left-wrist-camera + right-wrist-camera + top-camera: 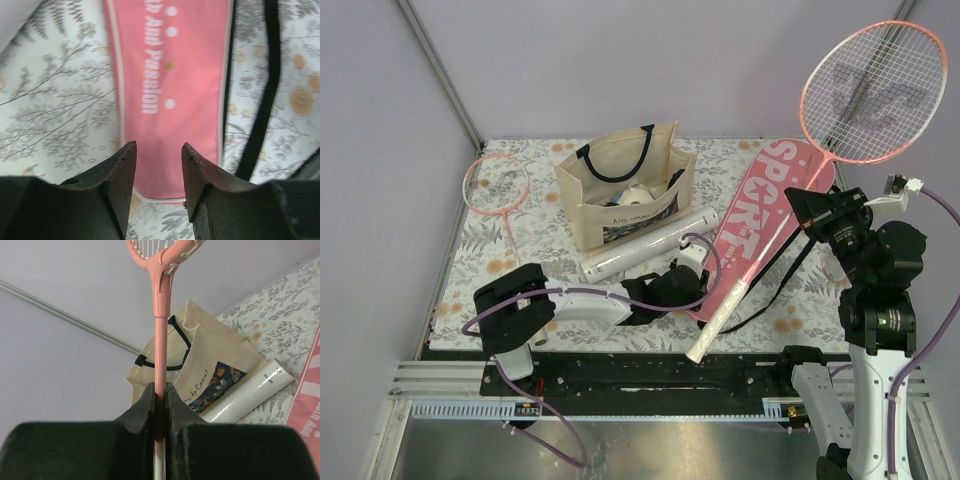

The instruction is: Pack up the badminton gear

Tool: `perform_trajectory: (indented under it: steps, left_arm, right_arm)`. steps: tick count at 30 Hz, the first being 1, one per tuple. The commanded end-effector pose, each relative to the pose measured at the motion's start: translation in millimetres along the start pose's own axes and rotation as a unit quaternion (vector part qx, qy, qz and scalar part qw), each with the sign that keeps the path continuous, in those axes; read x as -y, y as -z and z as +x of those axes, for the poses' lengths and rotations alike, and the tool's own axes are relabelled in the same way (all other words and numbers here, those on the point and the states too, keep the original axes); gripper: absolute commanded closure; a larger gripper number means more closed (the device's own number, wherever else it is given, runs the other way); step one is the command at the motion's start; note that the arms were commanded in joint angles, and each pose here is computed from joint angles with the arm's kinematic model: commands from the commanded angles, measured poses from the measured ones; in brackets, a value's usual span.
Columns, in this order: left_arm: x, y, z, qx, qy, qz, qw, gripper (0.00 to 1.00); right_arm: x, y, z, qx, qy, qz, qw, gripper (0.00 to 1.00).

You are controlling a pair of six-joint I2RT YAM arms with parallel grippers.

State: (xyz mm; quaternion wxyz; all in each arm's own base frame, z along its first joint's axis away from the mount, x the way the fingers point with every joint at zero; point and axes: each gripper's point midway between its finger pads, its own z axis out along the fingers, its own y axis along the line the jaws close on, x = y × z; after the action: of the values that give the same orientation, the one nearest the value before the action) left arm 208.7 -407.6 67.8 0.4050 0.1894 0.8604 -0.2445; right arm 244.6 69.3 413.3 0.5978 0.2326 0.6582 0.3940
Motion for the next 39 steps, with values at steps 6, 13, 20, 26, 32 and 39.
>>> perform_trajectory:
  steps: [6,13,20,26,32,39]
  left_arm:
    - [67,-9,-13,0.041,-0.117,0.081,0.989,0.50]
    - [79,-36,10,0.021,-0.193,0.065,0.979,0.47]
    - [77,-52,41,0.003,-0.217,0.072,0.974,0.48]
    - [74,-51,40,0.009,-0.216,0.068,0.974,0.85]
    - [92,-28,13,0.029,-0.169,0.099,0.980,1.00]
    - [101,-10,-11,0.020,-0.071,0.147,0.986,1.00]
  right_arm:
    - [-45,28,-16,0.027,0.014,-0.063,0.998,1.00]
    - [-43,30,-17,0.034,0.013,-0.058,0.998,1.00]
    - [-41,29,-18,0.039,0.021,-0.054,0.998,1.00]
    - [-30,23,-15,0.036,0.017,-0.039,0.998,1.00]
    - [-31,21,-20,0.042,0.031,-0.036,0.998,1.00]
    - [-5,-1,-18,0.025,0.050,0.010,0.998,1.00]
